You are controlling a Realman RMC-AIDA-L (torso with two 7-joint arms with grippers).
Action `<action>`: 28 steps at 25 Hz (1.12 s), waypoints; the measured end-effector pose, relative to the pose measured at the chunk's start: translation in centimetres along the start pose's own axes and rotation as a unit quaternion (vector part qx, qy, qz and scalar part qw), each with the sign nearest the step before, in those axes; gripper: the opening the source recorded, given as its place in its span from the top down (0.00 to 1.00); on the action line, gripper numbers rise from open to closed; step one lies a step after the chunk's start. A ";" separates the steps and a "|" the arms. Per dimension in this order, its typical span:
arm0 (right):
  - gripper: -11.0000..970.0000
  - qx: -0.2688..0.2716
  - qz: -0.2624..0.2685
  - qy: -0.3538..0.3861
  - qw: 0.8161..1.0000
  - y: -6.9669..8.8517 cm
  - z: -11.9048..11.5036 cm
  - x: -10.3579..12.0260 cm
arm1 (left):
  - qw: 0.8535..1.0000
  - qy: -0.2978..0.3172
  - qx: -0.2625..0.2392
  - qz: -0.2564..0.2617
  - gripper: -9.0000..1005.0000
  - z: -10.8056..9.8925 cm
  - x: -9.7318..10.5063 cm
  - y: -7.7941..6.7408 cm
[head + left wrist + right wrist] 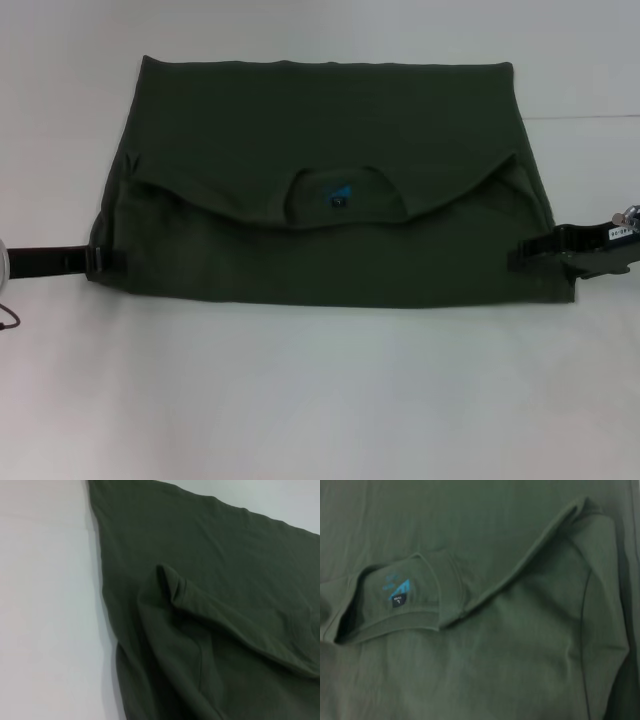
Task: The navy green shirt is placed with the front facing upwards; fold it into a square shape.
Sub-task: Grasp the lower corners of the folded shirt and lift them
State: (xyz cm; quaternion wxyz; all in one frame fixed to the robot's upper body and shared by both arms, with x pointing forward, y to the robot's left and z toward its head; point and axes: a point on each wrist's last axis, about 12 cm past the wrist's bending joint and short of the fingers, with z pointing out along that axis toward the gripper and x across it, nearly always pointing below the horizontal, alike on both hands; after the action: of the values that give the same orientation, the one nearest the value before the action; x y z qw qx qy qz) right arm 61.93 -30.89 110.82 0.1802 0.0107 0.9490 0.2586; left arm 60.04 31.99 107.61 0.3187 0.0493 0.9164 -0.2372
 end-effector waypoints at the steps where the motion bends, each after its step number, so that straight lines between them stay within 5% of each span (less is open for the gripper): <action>1: 0.19 0.000 -0.003 -0.001 1.000 0.0 0.0 0.0 | 1.000 0.000 0.000 0.000 0.92 0.0 0.0 0.0; 19: 0.68 0.009 -0.022 0.011 1.000 0.4 -0.1 -0.3 | 1.000 -0.003 0.000 -0.001 0.91 -0.1 -0.3 -0.1; 22: 0.92 0.009 -0.023 0.013 1.000 0.4 -0.3 -0.4 | 1.000 -0.003 0.000 -0.002 0.91 -0.1 -0.4 0.0; 28: 0.94 0.005 -0.029 0.025 0.999 0.3 -0.8 -0.3 | 1.000 0.005 0.008 -0.004 0.90 -0.4 -0.4 -0.1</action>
State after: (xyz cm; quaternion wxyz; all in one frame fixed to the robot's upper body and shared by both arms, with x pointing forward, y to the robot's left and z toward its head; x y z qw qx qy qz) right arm 61.95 -31.09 111.71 0.1637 -0.0229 0.9544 0.2487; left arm 60.12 32.10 108.11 0.3132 0.0493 0.9161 -0.2454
